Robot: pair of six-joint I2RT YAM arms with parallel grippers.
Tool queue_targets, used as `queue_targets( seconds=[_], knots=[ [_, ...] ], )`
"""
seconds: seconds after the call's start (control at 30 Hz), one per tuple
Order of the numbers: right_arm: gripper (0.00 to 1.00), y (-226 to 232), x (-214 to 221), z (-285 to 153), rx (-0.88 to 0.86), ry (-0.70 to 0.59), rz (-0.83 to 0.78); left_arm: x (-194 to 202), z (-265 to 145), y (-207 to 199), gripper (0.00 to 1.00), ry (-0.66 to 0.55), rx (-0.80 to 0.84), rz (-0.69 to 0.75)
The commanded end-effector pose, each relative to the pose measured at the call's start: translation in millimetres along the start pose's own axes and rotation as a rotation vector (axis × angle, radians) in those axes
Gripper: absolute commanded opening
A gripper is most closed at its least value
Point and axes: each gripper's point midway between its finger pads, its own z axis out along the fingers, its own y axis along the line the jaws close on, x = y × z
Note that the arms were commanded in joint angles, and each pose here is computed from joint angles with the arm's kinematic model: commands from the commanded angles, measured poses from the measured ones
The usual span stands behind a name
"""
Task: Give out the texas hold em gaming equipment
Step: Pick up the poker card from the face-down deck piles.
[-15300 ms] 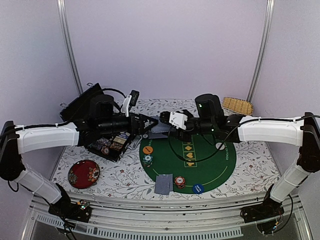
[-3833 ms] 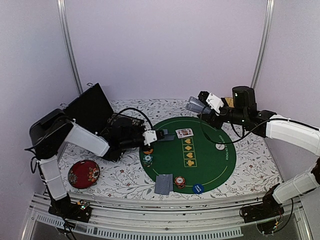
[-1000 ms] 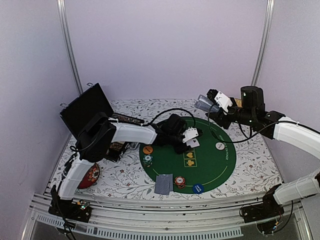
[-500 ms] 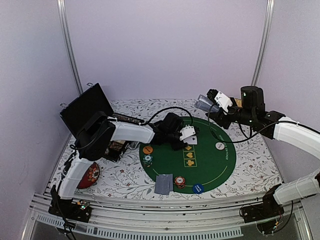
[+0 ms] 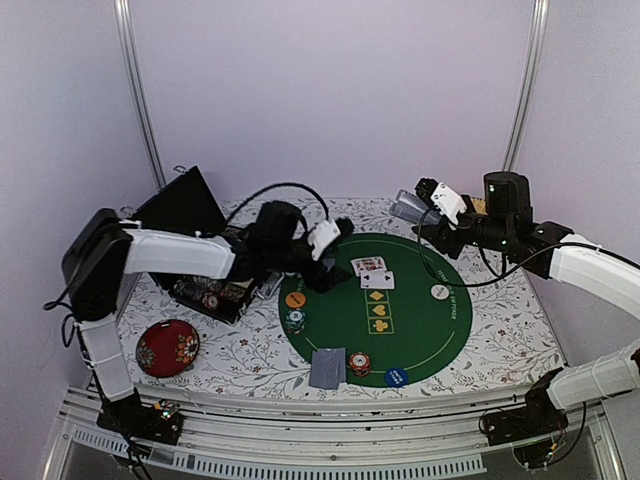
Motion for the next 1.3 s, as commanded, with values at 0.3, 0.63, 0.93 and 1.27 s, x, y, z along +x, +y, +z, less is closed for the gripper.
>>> queue_targets(
  seconds=[0.3, 0.63, 0.93, 1.27],
  knots=[
    [0.46, 60.6, -27.2, 23.7, -0.152, -0.079, -0.069, -124.6, -106.4, 23.7, 0.98, -0.402, 0.245, -0.579],
    [0.46, 96.2, -42.7, 49.6, -0.245, -0.096, -0.098, -102.9, -76.3, 7.7, 0.98, -0.283, 0.178, -0.529],
    [0.46, 98.8, -47.0, 49.5, -0.253, -0.105, -0.112, -87.4, -61.0, 1.9, 0.88, -0.215, 0.170, -0.476],
    [0.46, 94.2, -44.9, 44.2, -0.223, -0.099, -0.129, -87.9, -77.7, 1.0, 0.34, -0.252, 0.181, -0.483]
  ],
)
